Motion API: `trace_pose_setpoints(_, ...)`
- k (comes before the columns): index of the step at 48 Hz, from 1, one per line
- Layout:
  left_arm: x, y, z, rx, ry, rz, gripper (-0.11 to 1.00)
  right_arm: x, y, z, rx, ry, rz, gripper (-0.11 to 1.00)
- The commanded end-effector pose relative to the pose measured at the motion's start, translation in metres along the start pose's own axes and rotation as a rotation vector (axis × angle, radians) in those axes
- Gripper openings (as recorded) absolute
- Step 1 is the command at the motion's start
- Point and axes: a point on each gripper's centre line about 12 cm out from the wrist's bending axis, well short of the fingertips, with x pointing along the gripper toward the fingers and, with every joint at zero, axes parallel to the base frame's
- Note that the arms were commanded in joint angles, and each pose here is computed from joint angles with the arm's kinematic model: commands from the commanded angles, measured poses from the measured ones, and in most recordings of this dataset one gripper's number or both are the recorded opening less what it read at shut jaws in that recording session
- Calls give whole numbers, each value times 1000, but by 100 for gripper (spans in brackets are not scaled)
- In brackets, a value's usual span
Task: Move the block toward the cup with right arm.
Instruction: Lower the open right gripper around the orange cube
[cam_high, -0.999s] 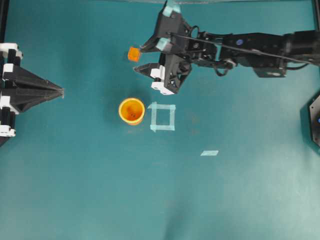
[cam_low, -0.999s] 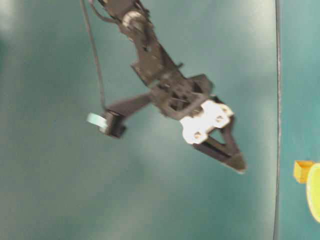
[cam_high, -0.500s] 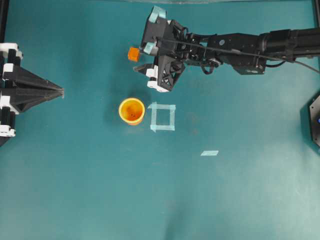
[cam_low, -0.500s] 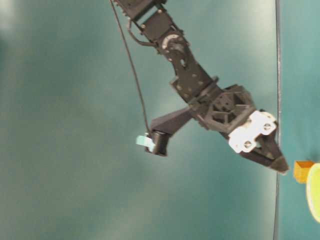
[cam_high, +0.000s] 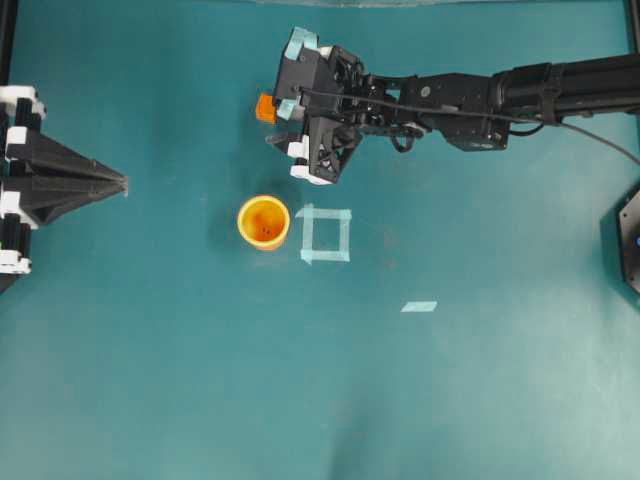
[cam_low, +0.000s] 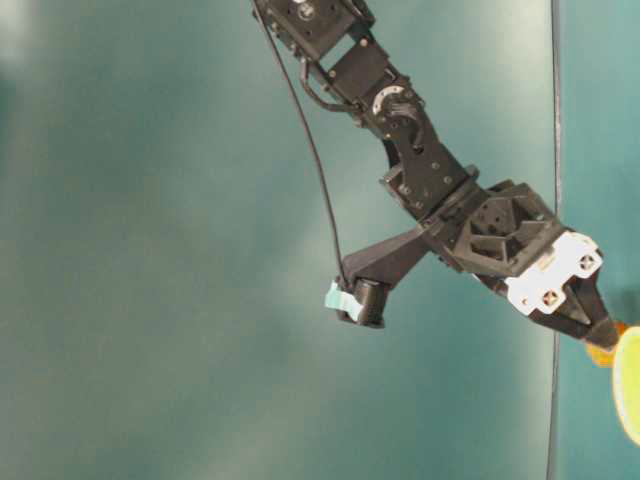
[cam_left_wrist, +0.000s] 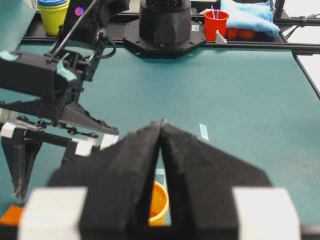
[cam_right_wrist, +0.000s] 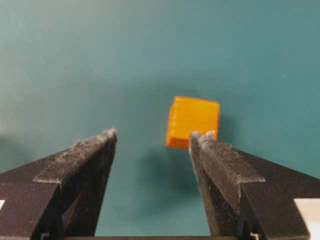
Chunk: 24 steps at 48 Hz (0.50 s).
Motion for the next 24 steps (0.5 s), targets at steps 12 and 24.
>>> trace_pose_setpoints(12, 3, 0, 9, 1, -25, 1, 8, -1, -8, 17, -22, -51, -13, 63)
trace_pose_setpoints(24, 3, 0, 8, 1, -23, 1, 8, 8, -11, 19, -37, -53, -17, 62)
